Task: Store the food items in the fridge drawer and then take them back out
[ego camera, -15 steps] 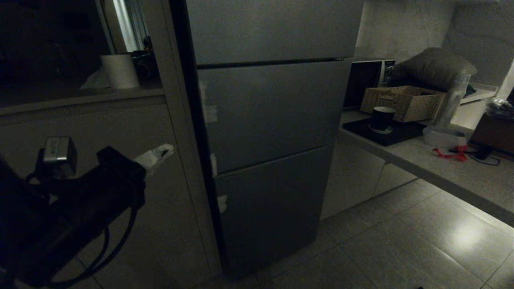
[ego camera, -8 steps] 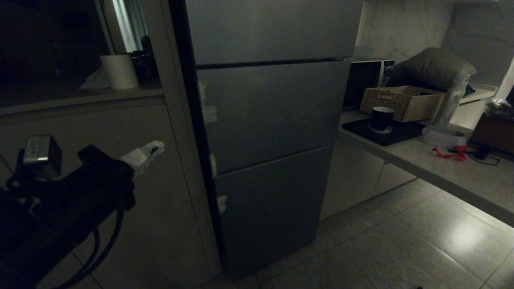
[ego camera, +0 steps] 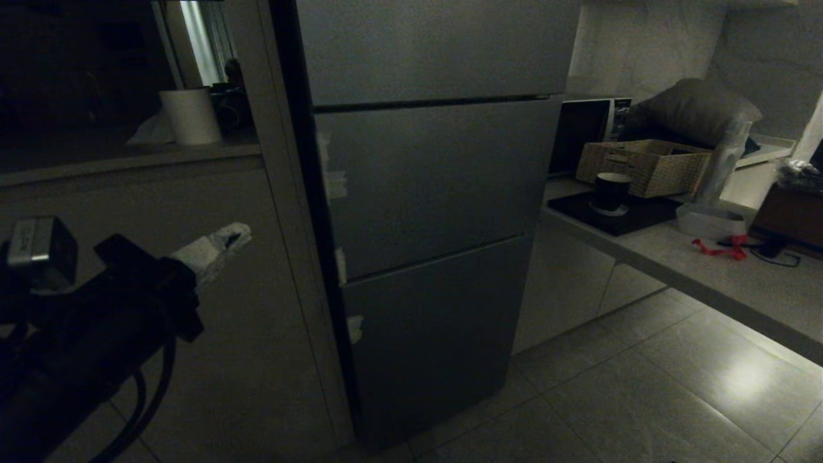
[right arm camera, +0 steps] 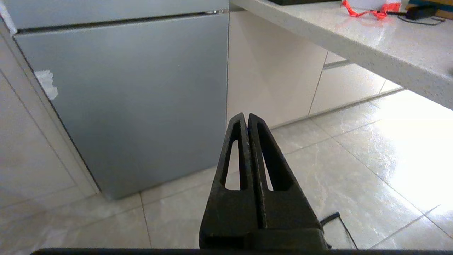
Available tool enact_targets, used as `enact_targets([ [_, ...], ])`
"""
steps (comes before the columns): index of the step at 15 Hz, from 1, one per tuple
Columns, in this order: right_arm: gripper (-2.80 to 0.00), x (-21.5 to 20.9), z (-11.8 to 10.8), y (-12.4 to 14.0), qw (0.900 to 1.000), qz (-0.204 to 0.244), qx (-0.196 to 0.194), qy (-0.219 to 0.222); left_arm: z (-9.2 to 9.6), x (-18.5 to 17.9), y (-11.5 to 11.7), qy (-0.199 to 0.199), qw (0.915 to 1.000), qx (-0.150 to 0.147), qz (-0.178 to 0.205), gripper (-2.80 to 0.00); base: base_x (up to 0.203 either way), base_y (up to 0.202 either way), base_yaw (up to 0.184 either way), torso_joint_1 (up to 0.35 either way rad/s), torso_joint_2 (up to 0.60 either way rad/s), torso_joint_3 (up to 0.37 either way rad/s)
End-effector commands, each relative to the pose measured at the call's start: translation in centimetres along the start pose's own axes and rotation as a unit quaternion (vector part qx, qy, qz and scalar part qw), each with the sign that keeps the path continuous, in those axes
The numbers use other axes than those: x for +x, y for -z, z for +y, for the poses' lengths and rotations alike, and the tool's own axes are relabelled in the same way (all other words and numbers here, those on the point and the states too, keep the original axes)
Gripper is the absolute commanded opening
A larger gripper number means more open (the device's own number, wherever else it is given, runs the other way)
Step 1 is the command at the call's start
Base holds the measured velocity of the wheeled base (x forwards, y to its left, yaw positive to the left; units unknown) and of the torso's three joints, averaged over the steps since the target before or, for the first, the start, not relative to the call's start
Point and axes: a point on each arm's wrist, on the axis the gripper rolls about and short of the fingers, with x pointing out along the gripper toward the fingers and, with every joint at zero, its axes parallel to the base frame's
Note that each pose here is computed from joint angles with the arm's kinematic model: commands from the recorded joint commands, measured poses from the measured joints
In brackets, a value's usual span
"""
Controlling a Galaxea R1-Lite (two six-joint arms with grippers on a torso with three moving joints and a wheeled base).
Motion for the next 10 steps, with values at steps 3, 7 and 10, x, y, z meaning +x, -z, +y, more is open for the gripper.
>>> enact_targets([
  [3,-2.8,0.0,0.0,0.0,1.0,0.0,0.0,0.0,0.1,-0.3,0.0,-0.001,1.0,-0.004,-0.001,-2.8,0.185,0.0,0.0,0.002,0.0,0.003],
  [7,-2.8,0.0,0.0,0.0,1.0,0.001,0.001,0.0,-0.8,-1.1,-0.7,0.019,0.9997,-0.002,-0.018,-2.8,0.195,0.0,0.0,0.005,0.0,0.001],
  [10,-2.8,0.0,0.0,0.0,1.0,0.0,0.001,0.0,0.5,-0.3,-1.8,-0.013,0.9987,0.024,-0.042,-2.8,0.178,0.0,0.0,0.004,0.0,-0.001],
])
